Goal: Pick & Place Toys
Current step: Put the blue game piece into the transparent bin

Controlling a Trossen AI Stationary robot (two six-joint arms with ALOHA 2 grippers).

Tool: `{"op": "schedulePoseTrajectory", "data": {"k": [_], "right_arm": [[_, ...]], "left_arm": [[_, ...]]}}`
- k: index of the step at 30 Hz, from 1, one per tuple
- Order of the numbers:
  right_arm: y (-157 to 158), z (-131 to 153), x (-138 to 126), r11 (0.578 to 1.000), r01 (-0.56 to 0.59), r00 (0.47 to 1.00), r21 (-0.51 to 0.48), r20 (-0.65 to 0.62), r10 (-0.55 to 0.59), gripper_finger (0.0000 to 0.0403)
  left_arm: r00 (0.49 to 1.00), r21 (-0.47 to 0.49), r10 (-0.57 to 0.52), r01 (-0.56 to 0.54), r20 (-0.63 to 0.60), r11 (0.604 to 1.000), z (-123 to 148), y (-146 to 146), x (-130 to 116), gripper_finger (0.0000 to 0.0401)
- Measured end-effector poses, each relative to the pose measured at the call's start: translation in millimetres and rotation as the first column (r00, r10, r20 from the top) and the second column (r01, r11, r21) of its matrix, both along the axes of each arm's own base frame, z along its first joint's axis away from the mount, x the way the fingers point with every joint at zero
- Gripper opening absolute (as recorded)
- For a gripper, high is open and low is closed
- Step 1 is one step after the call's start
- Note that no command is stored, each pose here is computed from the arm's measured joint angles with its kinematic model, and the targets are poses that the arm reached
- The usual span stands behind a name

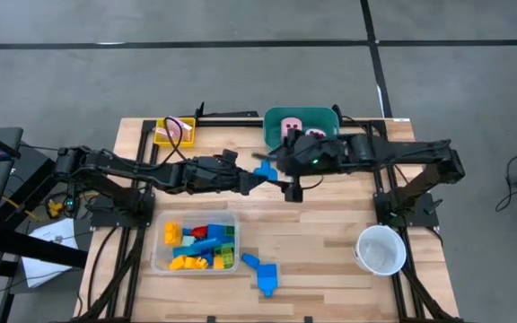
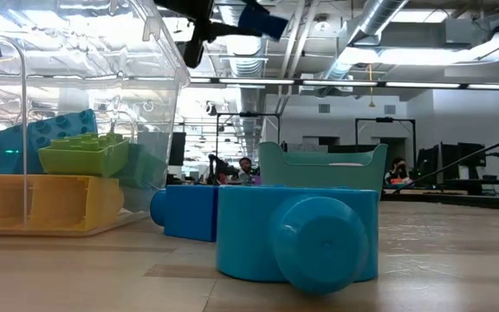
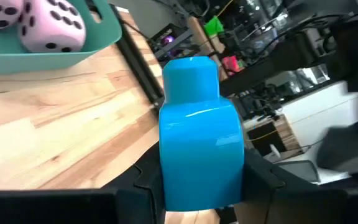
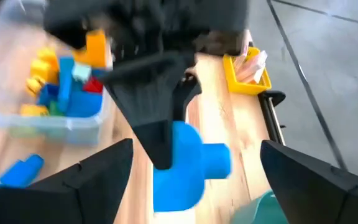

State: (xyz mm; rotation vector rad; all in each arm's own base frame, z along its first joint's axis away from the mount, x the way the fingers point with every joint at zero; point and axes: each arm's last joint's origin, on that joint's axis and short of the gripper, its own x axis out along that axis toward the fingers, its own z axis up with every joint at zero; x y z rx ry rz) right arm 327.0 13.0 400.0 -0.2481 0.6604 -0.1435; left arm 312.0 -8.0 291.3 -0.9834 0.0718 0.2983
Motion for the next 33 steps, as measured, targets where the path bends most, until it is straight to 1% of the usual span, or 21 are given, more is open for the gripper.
{"op": "schedulePoseTrajectory", "data": {"k": [2,5,9,13,16,21,24,27,30,33], "right_arm": [[-2.5,8.9,-8.1,1.000,0.016,0.999,0.026,0.038,-0.017,0.0349],[-7.8,23.8,-24.1,0.996,0.054,0.993,0.066,0.097,-0.060,0.0356],[-18.9,39.9,-43.9,0.984,0.121,0.976,0.134,0.163,-0.142,0.0358],[-30.3,49.5,-60.2,0.969,0.178,0.959,0.172,0.192,-0.210,0.0358],[-37.4,52.5,-69.9,0.960,0.213,0.951,0.184,0.187,-0.246,0.0358],[-42.7,53.2,-77.0,0.954,0.237,0.948,0.181,0.171,-0.268,0.0358],[-42.6,53.3,-78.7,0.954,0.238,0.949,0.180,0.165,-0.268,0.0358],[-42.5,53.9,-79.3,0.954,0.238,0.948,0.181,0.169,-0.268,0.0358],[-42.6,53.8,-79.0,0.954,0.238,0.948,0.181,0.169,-0.268,0.0358],[-42.6,54.2,-78.9,0.954,0.237,0.948,0.182,0.173,-0.269,0.0358]], "left_arm": [[1.000,-0.002,-0.007,0.007,-0.020,1.000,-1.5,-0.2,-0.8,0.0120],[0.998,-0.014,-0.056,0.055,-0.042,0.998,-2.7,-1.5,-2.2,0.0120],[0.985,-0.041,-0.153,0.150,-0.082,0.988,-6.7,-5.3,-3.0,0.0120],[0.956,-0.071,-0.263,0.256,-0.129,0.964,-11.4,-12.6,-4.7,0.0120],[0.915,-0.080,-0.376,0.368,-0.148,0.926,-13.4,-20.4,-6.2,0.0120],[0.808,-0.096,-0.573,0.565,-0.134,0.819,-13.1,-41.3,-9.5,0.0120],[0.751,-0.117,-0.646,0.635,-0.139,0.764,-11.9,-54.2,-15.5,0.0120],[0.709,-0.153,-0.677,0.660,-0.198,0.735,-12.0,-63.8,-27.8,0.0120],[0.683,-0.174,-0.693,0.672,-0.231,0.720,-5.7,-68.4,-43.0,0.0120],[0.692,-0.170,-0.679,0.659,-0.247,0.733,5.8,-68.2,-61.5,0.0120]]}}
